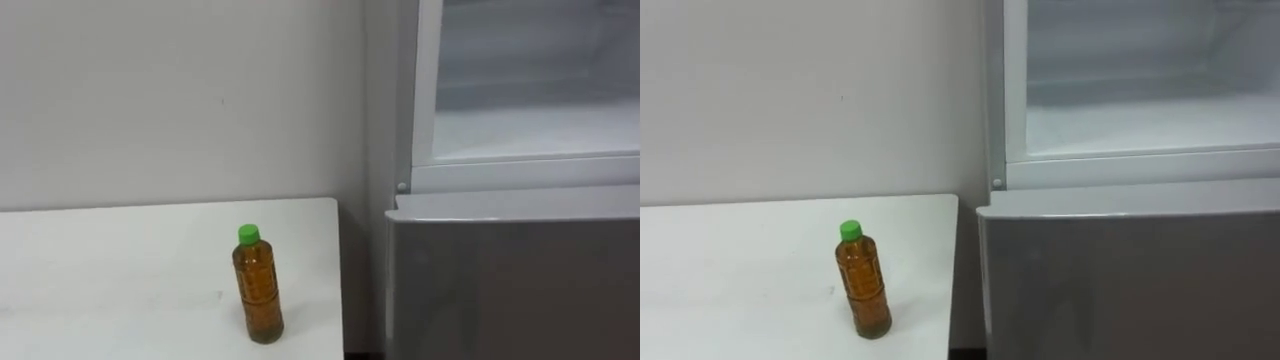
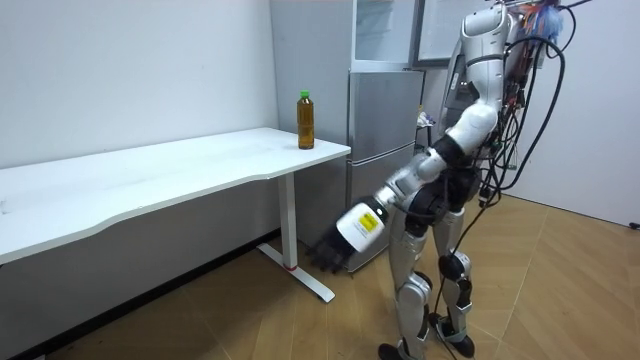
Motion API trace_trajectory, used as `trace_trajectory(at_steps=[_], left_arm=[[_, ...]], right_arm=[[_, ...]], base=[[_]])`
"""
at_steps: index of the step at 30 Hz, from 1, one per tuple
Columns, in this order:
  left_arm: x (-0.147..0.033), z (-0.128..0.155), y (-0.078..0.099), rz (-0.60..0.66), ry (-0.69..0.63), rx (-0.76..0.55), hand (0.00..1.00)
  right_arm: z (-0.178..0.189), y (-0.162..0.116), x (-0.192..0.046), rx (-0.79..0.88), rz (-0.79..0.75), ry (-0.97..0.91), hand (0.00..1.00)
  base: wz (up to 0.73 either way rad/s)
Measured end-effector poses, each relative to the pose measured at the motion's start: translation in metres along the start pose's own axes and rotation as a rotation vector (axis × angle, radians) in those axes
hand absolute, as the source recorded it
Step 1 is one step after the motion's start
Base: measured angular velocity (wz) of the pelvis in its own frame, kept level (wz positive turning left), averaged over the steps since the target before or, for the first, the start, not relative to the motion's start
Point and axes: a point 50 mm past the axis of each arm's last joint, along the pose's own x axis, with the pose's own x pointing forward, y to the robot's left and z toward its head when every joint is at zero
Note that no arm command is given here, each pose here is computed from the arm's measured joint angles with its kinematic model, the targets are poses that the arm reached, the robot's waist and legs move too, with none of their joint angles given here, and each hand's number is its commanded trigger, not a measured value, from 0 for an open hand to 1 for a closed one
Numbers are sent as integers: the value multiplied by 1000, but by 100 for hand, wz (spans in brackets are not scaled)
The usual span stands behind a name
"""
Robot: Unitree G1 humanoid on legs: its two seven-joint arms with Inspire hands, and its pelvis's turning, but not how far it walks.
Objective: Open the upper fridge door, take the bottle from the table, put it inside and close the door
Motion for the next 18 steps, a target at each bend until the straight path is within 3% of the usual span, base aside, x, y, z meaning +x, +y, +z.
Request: trace_trajectory(at_steps=[5, 9, 13, 18], left_arm=[[-2, -8, -10, -51, 42, 92, 0], [0, 13, -30, -112, -21, 159, 0], [-2, 26, -51, -182, -90, 329, 0], [-3, 33, -61, -225, -126, 401, 0]], right_arm=[[5, 4, 2, -11, 9, -2, 0], [9, 10, 3, -14, 21, -9, 0], [16, 18, 6, -18, 29, -16, 0], [16, 21, 7, -41, 31, -14, 0]], base=[[-1], [-12], [-1], [-2]])
